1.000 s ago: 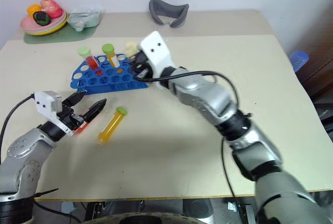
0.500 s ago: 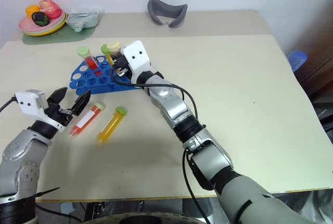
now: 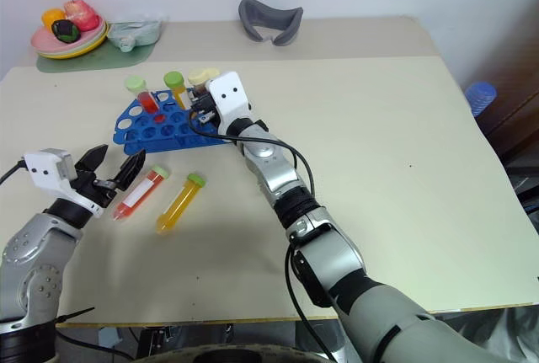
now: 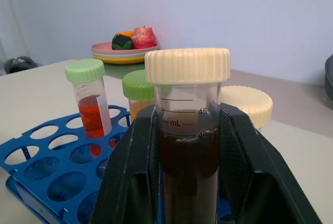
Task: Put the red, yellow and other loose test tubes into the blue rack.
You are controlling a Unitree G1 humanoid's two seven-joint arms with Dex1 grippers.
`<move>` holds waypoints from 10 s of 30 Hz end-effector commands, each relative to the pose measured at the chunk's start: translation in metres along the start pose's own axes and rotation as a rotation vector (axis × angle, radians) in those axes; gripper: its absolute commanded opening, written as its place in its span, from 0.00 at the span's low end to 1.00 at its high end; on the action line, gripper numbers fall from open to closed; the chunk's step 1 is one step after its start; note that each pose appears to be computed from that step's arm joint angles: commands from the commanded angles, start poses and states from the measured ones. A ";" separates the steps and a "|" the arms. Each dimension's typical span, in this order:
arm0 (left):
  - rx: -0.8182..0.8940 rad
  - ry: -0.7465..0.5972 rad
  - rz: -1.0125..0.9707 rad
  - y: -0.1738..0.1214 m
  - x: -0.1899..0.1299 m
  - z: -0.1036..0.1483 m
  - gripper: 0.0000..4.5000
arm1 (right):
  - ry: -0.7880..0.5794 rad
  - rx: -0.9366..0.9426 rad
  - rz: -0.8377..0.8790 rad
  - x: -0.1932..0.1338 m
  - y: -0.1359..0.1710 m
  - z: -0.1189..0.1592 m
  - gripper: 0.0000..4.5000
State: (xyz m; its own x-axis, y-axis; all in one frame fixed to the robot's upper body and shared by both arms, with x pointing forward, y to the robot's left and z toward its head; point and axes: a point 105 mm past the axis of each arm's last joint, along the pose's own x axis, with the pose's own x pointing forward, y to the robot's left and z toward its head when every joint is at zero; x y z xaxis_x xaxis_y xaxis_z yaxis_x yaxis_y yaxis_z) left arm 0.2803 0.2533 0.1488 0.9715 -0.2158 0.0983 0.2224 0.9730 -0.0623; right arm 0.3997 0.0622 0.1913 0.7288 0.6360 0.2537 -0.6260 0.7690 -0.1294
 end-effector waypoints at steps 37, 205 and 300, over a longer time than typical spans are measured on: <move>0.069 0.038 -0.239 -0.040 -0.003 0.004 1.00 | -0.092 0.192 0.045 -0.003 0.019 -0.002 0.27; 0.172 -0.419 -0.049 -0.090 0.125 0.017 0.20 | 0.287 -0.034 0.413 -0.195 -0.034 0.023 1.00; 0.389 -0.255 0.160 -0.005 0.068 0.103 0.20 | 0.330 -0.043 0.657 -0.202 -0.003 0.022 1.00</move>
State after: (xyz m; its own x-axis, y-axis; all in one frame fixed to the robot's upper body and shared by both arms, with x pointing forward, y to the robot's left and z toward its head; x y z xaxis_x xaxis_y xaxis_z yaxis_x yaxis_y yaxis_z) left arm 0.3393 0.2464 0.2476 0.9638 -0.1005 0.2470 0.0433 0.9729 0.2271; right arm 0.2493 -0.0739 0.1549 0.2691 0.9401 -0.2090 -0.9571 0.2369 -0.1669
